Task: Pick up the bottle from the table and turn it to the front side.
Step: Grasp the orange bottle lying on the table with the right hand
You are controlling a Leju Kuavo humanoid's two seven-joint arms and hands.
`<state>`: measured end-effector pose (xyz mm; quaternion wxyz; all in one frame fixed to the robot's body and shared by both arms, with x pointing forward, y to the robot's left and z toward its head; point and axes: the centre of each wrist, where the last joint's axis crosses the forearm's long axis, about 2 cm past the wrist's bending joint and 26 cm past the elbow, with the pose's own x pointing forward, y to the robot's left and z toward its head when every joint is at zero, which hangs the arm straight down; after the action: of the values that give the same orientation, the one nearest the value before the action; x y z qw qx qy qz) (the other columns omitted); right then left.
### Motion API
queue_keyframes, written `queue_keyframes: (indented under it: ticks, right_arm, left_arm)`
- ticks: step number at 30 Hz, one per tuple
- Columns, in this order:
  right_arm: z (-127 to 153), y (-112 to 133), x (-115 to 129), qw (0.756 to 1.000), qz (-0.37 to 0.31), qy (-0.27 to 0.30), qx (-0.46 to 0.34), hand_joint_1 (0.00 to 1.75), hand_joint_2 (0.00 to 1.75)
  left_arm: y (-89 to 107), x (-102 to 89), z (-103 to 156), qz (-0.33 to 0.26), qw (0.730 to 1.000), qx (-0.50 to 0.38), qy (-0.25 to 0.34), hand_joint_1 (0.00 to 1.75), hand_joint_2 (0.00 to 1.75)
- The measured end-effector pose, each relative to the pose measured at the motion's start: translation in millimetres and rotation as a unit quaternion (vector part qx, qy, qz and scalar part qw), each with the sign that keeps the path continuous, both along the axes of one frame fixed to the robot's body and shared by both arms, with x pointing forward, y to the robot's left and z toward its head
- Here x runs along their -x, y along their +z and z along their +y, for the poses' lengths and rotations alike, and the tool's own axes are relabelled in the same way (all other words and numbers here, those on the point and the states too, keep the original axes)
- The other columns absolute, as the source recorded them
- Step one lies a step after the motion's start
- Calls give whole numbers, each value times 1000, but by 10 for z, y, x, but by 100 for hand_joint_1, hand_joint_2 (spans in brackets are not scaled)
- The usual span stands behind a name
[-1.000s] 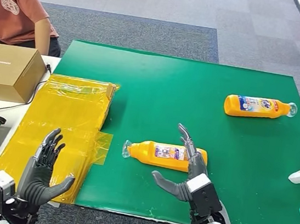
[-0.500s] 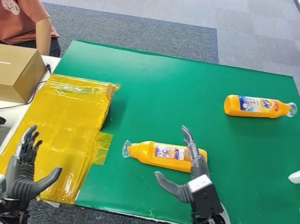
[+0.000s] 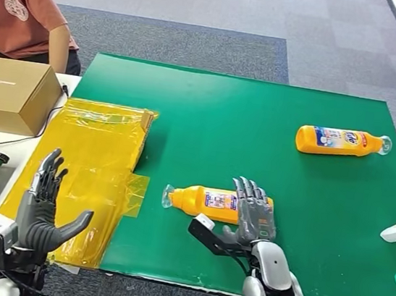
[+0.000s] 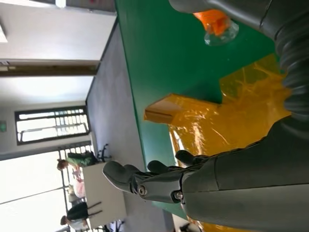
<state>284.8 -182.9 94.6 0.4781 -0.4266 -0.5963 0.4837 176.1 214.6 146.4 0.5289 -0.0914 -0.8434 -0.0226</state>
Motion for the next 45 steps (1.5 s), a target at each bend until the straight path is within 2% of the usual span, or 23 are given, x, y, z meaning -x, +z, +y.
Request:
queue_keyframes:
  ticks: [7,13,19,20,23,24,31,35,39,41,43,45]
  right_arm:
    - [58,-217,-251,998,30,6,55,0,175]
    - [78,-207,-398,997,37,9,72,0,175]
    - [95,-202,-447,996,43,12,79,0,175]
    - [95,-200,-456,995,47,14,82,10,175]
    - [88,-167,-539,991,86,31,93,141,175]
    - [84,-146,-580,989,104,40,96,175,175]
    - [107,-68,-693,983,145,77,76,175,175]
    - [126,7,-727,979,171,107,12,175,175]
    - [131,64,-701,960,194,162,-124,175,175]
    - [126,53,-613,933,198,188,-233,175,175]
    - [113,50,-501,894,191,206,-348,175,175]
    - [90,91,-418,859,173,216,-430,175,175]
  left_arm:
    - [156,-108,-175,-38,997,6,-61,0,175]
    - [183,-92,-271,-46,995,4,-92,0,175]
    - [185,-78,-303,-47,994,5,-103,0,175]
    - [184,-76,-305,-47,993,6,-105,0,175]
    - [187,-72,-305,-51,992,11,-112,0,175]
    - [190,-72,-303,-53,992,14,-114,0,175]
    - [211,-67,-287,-63,990,20,-126,0,175]
    - [222,-62,-275,-69,988,24,-133,0,175]
    - [222,-59,-264,-75,987,29,-136,0,175]
    - [215,-52,-258,-76,987,31,-135,0,175]
    - [204,-43,-248,-76,988,35,-131,0,175]
    - [196,-38,-237,-75,988,39,-127,0,175]
